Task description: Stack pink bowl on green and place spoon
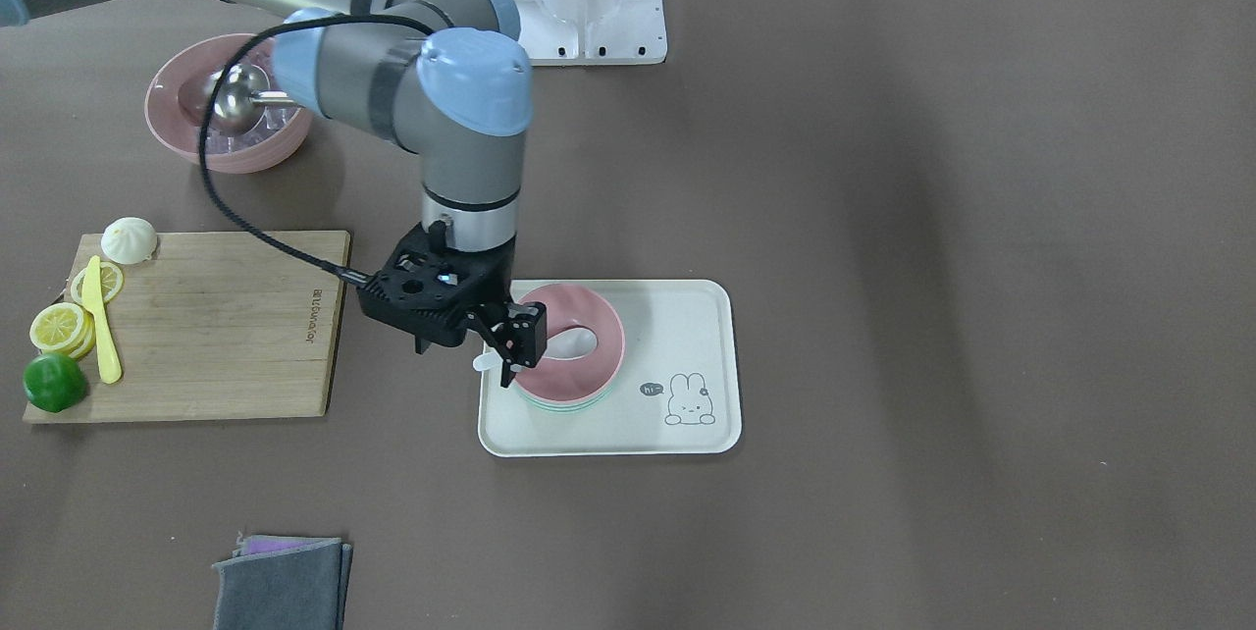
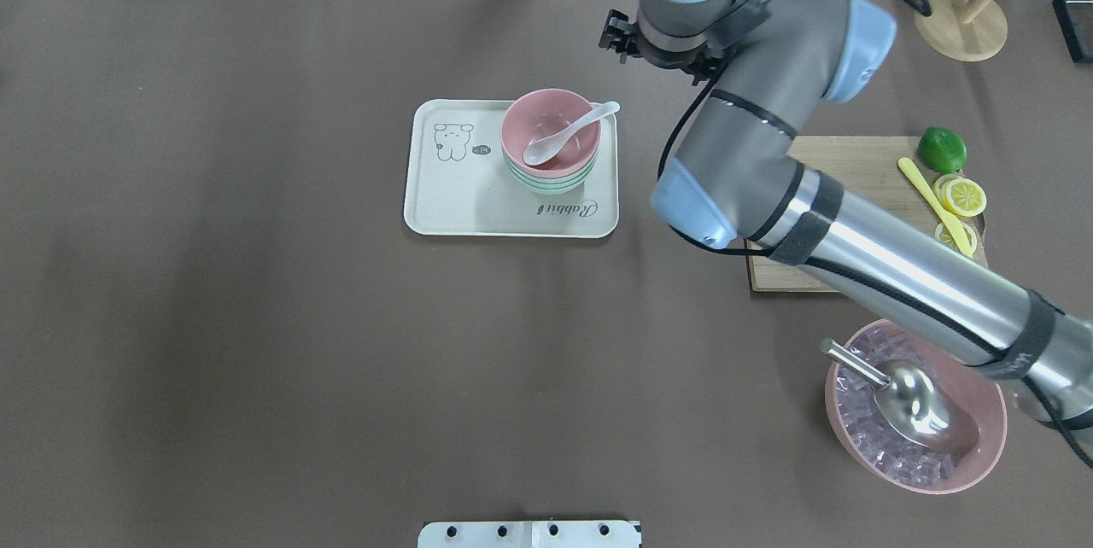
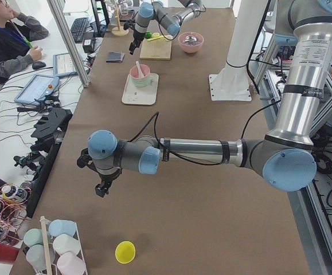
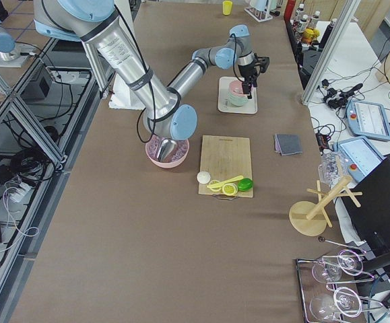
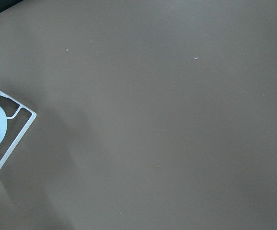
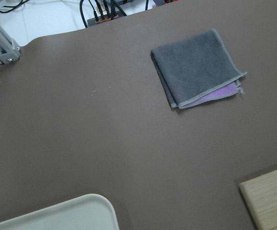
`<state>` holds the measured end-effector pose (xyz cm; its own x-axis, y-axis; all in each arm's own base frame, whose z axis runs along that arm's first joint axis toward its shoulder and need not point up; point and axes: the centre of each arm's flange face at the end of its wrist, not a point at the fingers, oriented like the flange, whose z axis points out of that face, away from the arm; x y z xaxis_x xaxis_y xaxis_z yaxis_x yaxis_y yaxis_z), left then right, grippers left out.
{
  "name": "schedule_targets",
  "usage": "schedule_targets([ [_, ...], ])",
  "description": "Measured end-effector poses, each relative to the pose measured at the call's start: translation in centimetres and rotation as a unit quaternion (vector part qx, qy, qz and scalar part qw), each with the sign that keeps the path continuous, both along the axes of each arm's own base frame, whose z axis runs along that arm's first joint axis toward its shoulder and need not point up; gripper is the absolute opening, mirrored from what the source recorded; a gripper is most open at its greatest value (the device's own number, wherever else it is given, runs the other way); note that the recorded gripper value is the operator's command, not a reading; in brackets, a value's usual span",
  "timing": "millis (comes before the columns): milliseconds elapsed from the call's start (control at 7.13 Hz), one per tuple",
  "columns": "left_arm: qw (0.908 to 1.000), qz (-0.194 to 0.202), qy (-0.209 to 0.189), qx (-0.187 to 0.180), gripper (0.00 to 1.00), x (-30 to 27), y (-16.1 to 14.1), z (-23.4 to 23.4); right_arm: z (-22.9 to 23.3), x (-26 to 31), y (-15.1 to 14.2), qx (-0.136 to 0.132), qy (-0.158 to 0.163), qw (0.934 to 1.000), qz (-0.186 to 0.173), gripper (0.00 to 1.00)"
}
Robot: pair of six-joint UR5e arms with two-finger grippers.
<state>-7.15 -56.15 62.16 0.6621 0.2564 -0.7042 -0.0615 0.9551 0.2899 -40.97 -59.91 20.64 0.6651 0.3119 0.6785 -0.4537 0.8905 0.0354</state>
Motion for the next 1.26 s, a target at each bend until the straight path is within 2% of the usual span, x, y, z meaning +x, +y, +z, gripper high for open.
schedule_targets([
  [140, 0.9966, -0.05, 0.021, -0.063, 0.98, 0.2, 2.2, 0.5, 2.3, 4.3, -0.9, 0.003, -0.004, 0.9993, -0.037, 1.0],
  [280, 0.9909, -0.073, 0.038, -0.107, 0.98, 0.4, 4.2, 1.5, 4.7, 8.3, -1.6, 0.008, -0.006, 0.9972, -0.074, 1.0],
  [421, 0.9865, -0.083, 0.045, -0.134, 0.98, 0.6, 6.2, 2.7, 7.2, 12.3, -2.0, 0.017, -0.008, 0.9938, -0.109, 1.0],
  [701, 0.9882, -0.071, 0.031, -0.132, 0.98, 2.1, 9.1, 2.3, 13.3, 19.7, -0.9, 0.027, 0.0, 0.9887, -0.147, 1.0],
  [982, 0.9916, -0.044, -0.03, -0.118, 0.98, 4.9, 9.4, 1.6, 19.7, 26.2, 1.8, 0.022, 0.013, 0.9857, -0.166, 1.0],
  [1122, 0.9905, -0.038, -0.055, -0.12, 0.98, 5.3, 9.5, 0.4, 23.2, 29.6, 3.5, 0.025, 0.013, 0.9809, -0.192, 1.0],
  [1262, 0.9874, -0.034, -0.068, -0.139, 0.98, 5.2, 10.1, -1.3, 27.0, 33.4, 5.9, 0.03, 0.018, 0.9758, -0.216, 1.0],
])
